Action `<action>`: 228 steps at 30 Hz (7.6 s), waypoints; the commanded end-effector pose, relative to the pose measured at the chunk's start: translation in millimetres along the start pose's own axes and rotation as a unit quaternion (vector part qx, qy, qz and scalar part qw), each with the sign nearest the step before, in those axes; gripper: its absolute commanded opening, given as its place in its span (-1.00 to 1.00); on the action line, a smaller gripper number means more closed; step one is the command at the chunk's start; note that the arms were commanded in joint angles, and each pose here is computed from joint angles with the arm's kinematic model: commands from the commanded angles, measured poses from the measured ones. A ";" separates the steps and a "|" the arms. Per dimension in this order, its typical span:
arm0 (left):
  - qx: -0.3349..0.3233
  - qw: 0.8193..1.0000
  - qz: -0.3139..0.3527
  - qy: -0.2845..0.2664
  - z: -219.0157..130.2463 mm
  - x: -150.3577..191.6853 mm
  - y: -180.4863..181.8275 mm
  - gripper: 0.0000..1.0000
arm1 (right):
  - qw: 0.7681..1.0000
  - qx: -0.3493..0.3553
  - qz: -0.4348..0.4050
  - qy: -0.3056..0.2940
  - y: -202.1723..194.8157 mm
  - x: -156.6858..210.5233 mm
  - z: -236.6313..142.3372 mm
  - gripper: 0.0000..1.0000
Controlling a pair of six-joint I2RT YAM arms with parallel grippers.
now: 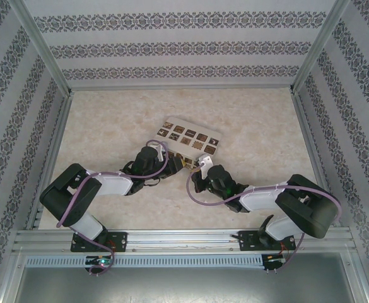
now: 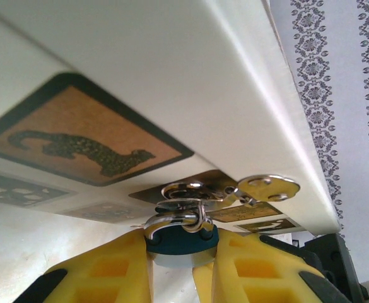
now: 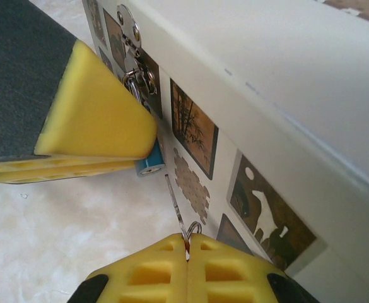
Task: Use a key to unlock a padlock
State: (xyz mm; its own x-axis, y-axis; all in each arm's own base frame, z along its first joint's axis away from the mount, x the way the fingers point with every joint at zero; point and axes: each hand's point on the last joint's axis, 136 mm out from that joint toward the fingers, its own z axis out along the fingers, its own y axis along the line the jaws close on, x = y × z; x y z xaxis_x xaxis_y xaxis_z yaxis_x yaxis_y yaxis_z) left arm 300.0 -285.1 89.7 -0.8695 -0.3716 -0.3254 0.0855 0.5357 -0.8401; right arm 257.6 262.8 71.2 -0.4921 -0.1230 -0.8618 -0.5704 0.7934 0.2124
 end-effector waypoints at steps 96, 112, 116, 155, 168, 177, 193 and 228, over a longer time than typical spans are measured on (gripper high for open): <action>-0.019 0.997 0.044 -0.067 -61.8 -23.5 5.3 0.16 | 0.988 -0.084 0.130 -0.015 26.3 12.3 41.0 -1.00; -0.029 0.987 -0.002 -0.161 -119.4 -36.4 28.3 0.28 | 0.956 -0.136 0.259 -0.021 47.1 -10.8 36.7 -1.00; -0.027 0.987 -0.022 -0.157 -116.8 -33.4 33.8 0.28 | 0.943 -0.150 0.294 -0.024 50.1 -17.1 36.7 -1.00; 0.111 0.973 -0.192 -0.057 -10.9 -25.6 27.5 -0.17 | 0.932 -0.160 0.323 -0.028 45.6 -21.6 38.5 -1.00; 0.125 0.966 -0.218 -0.058 0.4 -22.8 30.0 -0.17 | 0.932 -0.161 0.324 -0.028 45.3 -22.1 37.8 -1.00; 0.137 0.964 -0.220 -0.058 4.9 -28.8 19.8 -0.23 | 0.932 -0.161 0.325 -0.031 45.1 -23.9 36.3 -1.00; 0.122 0.970 -0.202 -0.055 6.6 -31.0 12.6 -0.82 | 0.932 -0.146 0.327 -0.050 35.6 -27.8 24.2 -0.75; 0.074 0.972 -0.215 -0.057 2.8 -9.9 -34.8 -1.00 | 0.896 -0.018 -0.442 -0.046 28.8 -58.3 -88.7 0.24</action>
State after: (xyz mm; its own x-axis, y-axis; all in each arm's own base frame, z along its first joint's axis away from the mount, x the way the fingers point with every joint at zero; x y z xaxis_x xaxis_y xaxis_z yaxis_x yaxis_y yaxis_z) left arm 303.6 -292.4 92.2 -0.7867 -0.6162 0.0374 -0.2404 0.2500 -0.9379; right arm 212.8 239.6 167.9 0.0733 -0.5051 -0.8599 -0.7531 0.5373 -0.3798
